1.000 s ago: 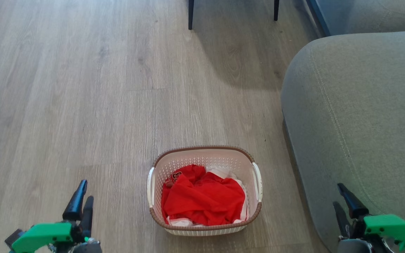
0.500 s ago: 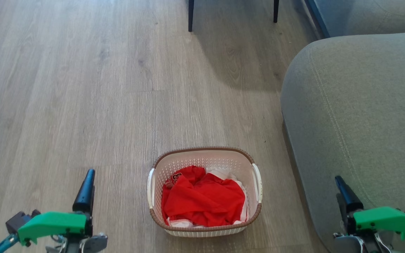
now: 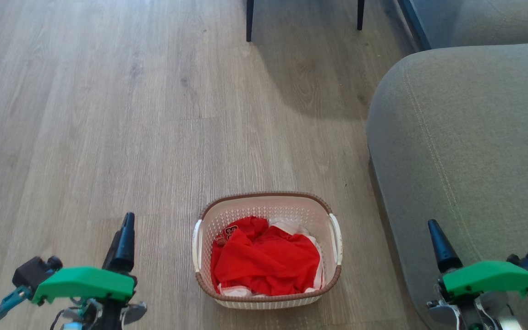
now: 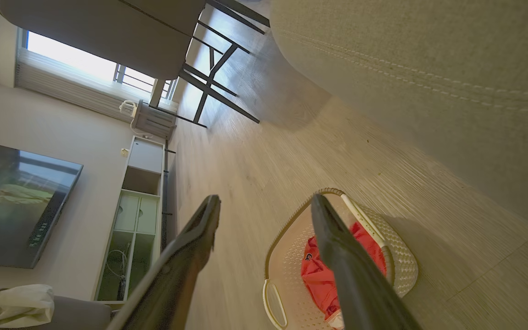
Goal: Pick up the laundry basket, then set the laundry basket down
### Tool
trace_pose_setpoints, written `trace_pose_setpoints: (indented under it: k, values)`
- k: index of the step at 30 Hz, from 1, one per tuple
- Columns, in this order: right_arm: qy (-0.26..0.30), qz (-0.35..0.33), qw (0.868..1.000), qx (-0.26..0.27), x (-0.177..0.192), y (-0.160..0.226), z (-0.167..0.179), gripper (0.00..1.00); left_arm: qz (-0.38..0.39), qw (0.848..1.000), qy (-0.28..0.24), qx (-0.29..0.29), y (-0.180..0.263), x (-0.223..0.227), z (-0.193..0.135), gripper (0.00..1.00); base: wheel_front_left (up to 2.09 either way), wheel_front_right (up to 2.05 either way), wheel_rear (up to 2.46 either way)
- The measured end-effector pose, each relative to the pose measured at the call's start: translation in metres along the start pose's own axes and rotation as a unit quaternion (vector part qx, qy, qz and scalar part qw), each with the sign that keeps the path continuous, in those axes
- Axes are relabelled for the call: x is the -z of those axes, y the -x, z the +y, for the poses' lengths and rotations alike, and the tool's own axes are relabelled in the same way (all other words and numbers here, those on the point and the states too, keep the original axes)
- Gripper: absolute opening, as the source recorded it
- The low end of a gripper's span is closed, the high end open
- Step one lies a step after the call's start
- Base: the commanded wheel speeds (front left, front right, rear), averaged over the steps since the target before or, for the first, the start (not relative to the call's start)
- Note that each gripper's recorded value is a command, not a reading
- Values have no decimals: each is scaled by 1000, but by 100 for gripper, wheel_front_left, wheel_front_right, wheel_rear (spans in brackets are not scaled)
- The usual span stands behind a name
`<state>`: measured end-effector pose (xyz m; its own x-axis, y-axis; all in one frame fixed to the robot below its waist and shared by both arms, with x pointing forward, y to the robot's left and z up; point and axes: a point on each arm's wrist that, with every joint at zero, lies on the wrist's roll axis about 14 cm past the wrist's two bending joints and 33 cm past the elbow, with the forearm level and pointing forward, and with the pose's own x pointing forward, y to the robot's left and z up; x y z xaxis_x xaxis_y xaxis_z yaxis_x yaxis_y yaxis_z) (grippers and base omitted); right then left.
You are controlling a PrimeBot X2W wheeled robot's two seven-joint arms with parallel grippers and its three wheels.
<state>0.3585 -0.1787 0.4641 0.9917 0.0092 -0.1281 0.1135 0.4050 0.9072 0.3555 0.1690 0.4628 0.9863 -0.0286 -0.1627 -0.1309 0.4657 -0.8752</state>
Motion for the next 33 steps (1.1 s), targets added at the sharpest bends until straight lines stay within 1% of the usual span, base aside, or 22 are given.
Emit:
trace_pose_setpoints:
  k: [6, 7, 14, 23, 33]
  values:
    - [45, 3, 999, -11, 4, -1, 6, 100, 2, 998, -61, 6, 0, 2, -5, 100, 0, 0, 0]
    - [58, 3, 998, -13, 5, -1, 8, 100, 1, 997, -79, 6, 0, 3, -6, 100, 0, 0, 0]
    - [105, 4, 994, -24, 7, -1, 14, 100, -6, 991, -134, 5, 1, 2, -8, 100, 0, 0, 0]
    - [156, 1, 987, -40, 10, -1, 22, 100, -5, 979, -202, -5, 9, 6, -1, 100, 0, 0, 0]
    - [213, -1, 975, -58, 14, 1, 31, 100, -16, 963, -269, 13, 9, 5, -13, 100, 0, 0, 0]
